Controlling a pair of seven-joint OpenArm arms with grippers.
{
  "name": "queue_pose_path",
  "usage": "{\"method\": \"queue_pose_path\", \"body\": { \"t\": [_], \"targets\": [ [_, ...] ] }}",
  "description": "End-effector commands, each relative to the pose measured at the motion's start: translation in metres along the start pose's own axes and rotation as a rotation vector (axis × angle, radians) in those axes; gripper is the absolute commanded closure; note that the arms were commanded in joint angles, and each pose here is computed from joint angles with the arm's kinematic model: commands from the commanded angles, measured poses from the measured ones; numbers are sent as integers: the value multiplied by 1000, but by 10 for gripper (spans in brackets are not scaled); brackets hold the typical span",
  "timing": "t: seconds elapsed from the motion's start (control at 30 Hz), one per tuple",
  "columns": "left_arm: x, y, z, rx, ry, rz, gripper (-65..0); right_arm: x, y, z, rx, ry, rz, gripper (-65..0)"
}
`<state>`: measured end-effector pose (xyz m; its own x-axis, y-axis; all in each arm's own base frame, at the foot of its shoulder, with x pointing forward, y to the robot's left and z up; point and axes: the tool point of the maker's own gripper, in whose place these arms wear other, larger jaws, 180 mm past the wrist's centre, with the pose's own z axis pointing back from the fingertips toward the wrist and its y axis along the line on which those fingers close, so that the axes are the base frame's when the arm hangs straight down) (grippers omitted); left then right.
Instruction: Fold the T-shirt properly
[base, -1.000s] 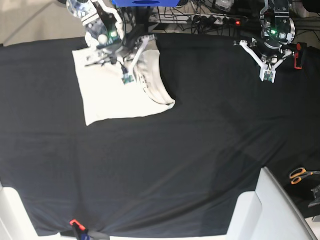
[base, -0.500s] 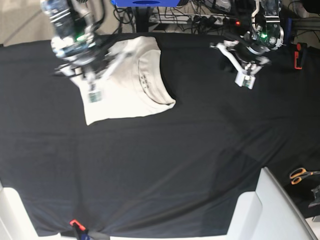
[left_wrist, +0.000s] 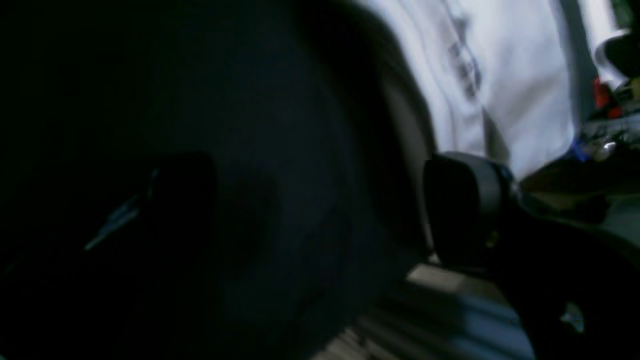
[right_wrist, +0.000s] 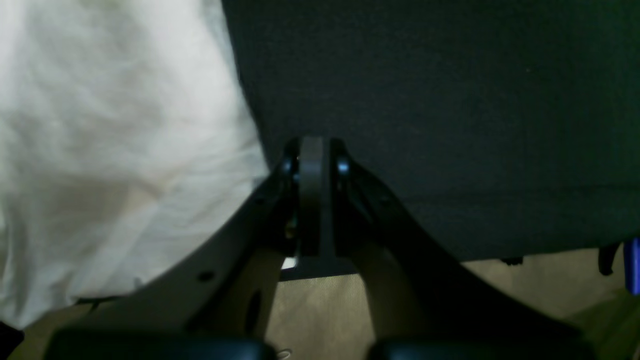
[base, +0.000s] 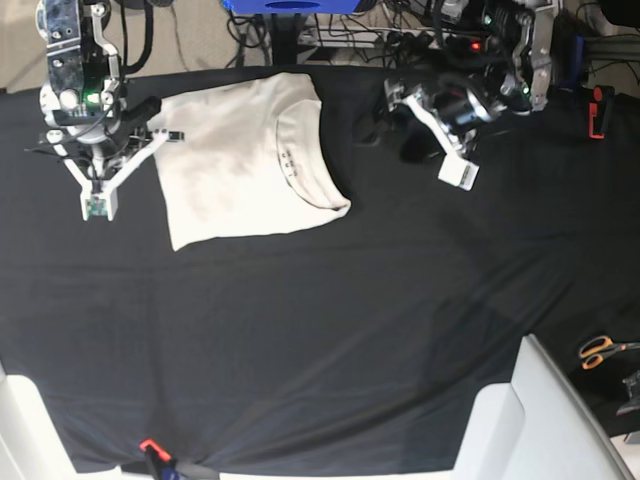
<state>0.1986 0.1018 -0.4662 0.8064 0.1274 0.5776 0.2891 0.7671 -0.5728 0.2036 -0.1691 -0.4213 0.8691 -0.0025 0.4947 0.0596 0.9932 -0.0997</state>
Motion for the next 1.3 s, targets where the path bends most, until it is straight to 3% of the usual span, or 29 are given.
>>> {"method": "queue_pose_path", "body": {
  "t": [0.0,0.17,0.47,0.77,1.07,1.1,1.27],
  "targets": [
    [4,-4,-4,-14,-10,-2,-650,7,-4,1,-11,-28,9,-39],
    [1,-11,-21,-39,-13,46,-650,-9,-7,-11,-21,28,11,-38],
    [-19,-62,-70,-181,80,54,-650,-17,-11,-20,-32,22,12,-38],
    [-24,-65,-92,-193,106,122,-650,-16,-18,-20,-45,20,26,-38],
    [-28,-75,-105,-229,166,84,-650,-15,-20,-20,-49,18,28,-38],
    [-28,-76,-106,-233,169,80,-635,-15,-20,-20,-49,18,28,-38],
    [-29,-78,-107,-239,178,71,-357,-15,-20,-20,-49,18,28,-38]
  ]
}}
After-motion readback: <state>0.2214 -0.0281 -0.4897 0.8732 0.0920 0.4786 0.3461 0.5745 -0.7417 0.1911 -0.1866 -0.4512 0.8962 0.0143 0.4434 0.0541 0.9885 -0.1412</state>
